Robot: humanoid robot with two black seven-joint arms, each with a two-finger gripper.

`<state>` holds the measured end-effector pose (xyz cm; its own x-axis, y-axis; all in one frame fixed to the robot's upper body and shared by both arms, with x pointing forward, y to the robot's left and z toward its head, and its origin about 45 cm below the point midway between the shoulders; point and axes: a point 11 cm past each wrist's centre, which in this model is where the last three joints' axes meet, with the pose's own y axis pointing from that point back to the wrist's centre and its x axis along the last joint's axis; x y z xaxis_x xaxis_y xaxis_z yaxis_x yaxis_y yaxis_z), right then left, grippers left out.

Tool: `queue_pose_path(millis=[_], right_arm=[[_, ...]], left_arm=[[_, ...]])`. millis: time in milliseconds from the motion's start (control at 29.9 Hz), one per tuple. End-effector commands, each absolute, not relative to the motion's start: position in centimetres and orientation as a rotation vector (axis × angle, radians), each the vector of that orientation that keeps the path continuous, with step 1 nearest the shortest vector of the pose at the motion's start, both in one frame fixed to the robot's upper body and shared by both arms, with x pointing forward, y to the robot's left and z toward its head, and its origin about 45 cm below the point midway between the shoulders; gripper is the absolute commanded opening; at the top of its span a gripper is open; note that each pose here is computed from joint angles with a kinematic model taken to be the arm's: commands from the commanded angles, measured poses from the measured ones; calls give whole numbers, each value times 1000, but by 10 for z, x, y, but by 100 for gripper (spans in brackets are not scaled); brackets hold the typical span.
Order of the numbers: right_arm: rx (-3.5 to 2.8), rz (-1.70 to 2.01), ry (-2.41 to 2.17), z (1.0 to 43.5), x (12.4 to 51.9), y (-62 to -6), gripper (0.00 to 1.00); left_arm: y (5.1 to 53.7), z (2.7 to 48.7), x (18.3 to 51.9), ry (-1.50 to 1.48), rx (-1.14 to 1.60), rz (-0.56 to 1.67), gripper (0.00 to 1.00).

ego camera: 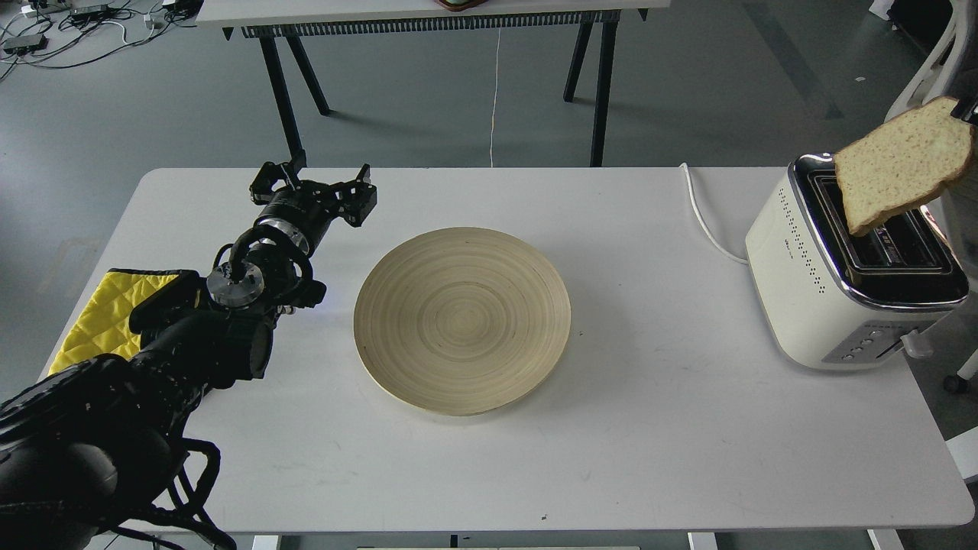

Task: Put bread in toaster with right arm
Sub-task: 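Carry the bread over the toaster and lower it into a slot, then open the right gripper and lift it away from the toaster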

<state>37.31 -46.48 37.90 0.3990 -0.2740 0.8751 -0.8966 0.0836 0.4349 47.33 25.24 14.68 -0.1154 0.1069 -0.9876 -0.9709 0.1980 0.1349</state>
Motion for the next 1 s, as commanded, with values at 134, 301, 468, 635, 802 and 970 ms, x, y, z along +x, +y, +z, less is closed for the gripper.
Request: queue_pose_path(millis=[134,301,468,635,802,970], right_arm=[[1463,639,-1099,374,371,-462,8],[1478,619,-1073,368,367,-460,8],[1476,616,-1055,365,366,-461,8],[1475,607,-1052,363,365,-461,15],[1477,595,-1063,357,365,-461,53],[1490,565,-1105,356,366,-461,89]], left_arm=[[253,147,473,1319,-924,1188,100],[253,147,473,1319,-926,1188,100],[253,147,473,1319,-926,1188,100],[253,147,473,1319,-924,1188,100],[253,147,473,1319,-926,1188,100],[253,147,473,1319,-924,1188,100]])
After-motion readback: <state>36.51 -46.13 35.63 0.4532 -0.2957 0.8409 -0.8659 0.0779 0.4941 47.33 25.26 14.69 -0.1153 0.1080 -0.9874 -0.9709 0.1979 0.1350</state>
